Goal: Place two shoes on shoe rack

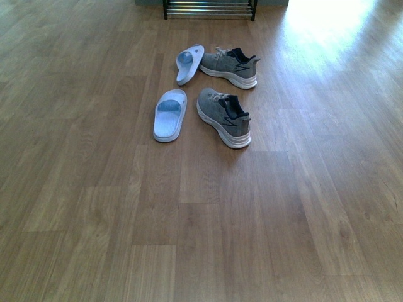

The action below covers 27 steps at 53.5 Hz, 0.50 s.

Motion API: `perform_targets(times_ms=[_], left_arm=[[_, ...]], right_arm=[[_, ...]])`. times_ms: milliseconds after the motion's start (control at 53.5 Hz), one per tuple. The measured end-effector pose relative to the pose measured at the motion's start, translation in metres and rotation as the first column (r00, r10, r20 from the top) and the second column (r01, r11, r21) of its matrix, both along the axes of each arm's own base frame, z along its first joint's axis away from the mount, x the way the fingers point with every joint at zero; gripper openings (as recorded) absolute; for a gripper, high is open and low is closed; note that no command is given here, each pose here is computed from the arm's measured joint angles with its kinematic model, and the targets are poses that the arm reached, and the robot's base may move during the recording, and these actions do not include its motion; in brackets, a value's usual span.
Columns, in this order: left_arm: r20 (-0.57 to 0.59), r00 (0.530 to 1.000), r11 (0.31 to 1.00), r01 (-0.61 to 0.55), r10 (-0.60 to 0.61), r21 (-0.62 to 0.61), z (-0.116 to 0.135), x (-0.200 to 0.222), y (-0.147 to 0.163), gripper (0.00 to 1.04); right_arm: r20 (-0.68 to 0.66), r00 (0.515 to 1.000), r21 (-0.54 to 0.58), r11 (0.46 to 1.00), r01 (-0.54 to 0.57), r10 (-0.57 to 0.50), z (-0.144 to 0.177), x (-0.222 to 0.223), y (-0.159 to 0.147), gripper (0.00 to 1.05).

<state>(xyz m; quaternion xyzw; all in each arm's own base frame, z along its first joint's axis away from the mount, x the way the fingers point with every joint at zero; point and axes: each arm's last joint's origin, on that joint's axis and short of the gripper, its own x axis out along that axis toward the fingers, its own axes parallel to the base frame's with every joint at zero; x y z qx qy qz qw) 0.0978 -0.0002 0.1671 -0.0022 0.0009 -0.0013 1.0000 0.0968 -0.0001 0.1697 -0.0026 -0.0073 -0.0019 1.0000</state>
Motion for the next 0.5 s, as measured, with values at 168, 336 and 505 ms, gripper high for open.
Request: perform_targets(times_ms=[168, 336, 505], left_arm=[[0.0, 1.0, 1.0, 0.0, 0.0, 0.0, 0.0, 0.0, 0.0, 0.95], [0.0, 1.0, 1.0, 0.0, 0.0, 0.0, 0.0, 0.0, 0.0, 0.95], [0.0, 1.0, 1.0, 0.0, 0.0, 0.0, 0.0, 0.0, 0.0, 0.95]], right_arm=[[0.0, 1.0, 0.0, 1.0, 0.0, 0.0, 0.0, 0.0, 0.0, 0.95], [0.0, 1.0, 0.0, 1.0, 0.0, 0.0, 0.0, 0.0, 0.0, 0.95], [0.0, 1.0, 0.0, 1.0, 0.0, 0.0, 0.0, 0.0, 0.0, 0.95]])
